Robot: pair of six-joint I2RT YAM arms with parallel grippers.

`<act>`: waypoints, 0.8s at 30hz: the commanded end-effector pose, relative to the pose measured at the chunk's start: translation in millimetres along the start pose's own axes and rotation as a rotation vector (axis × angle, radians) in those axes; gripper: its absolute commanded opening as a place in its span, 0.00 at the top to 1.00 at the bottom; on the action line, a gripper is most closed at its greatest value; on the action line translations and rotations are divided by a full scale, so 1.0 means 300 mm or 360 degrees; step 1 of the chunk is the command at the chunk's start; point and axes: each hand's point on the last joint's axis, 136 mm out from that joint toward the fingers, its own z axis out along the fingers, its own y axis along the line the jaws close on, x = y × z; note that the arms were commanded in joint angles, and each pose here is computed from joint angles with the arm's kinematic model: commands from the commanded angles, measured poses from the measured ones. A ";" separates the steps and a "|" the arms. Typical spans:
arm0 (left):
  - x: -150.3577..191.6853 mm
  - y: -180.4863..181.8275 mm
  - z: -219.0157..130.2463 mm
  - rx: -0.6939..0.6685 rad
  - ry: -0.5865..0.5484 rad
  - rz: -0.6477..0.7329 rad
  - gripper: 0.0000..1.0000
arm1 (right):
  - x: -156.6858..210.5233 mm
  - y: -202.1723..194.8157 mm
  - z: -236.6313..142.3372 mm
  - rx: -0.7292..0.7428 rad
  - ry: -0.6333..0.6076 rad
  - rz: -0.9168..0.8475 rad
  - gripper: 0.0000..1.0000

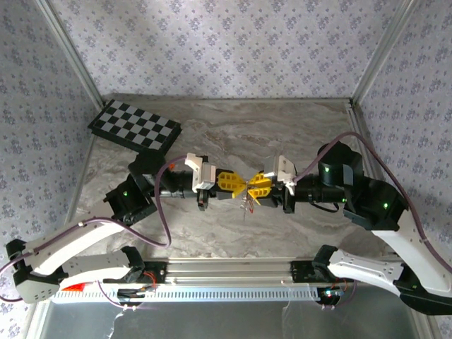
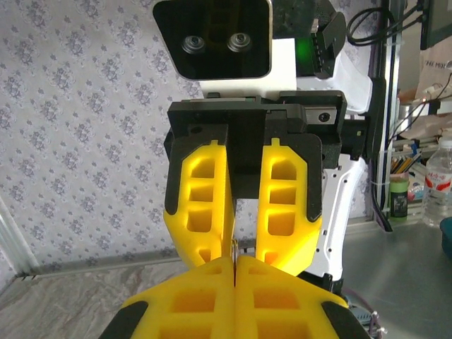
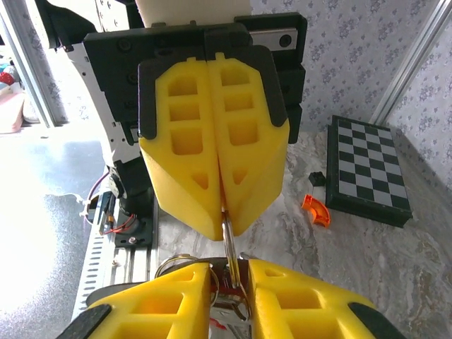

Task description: Put the keys on the keyring

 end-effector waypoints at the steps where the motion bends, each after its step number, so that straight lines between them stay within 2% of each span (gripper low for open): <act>1: -0.100 -0.016 -0.008 0.0032 -0.0173 0.0040 1.00 | -0.024 0.002 -0.008 -0.0004 -0.0058 0.0014 0.78; 7: -0.113 -0.009 -0.020 -0.0006 -0.0190 0.0055 1.00 | -0.011 0.000 -0.029 0.0034 -0.0060 0.0030 0.71; 24: -0.125 -0.014 -0.026 -0.0001 -0.0198 0.0054 1.00 | 0.015 0.004 0.006 0.0001 -0.0111 0.0080 0.73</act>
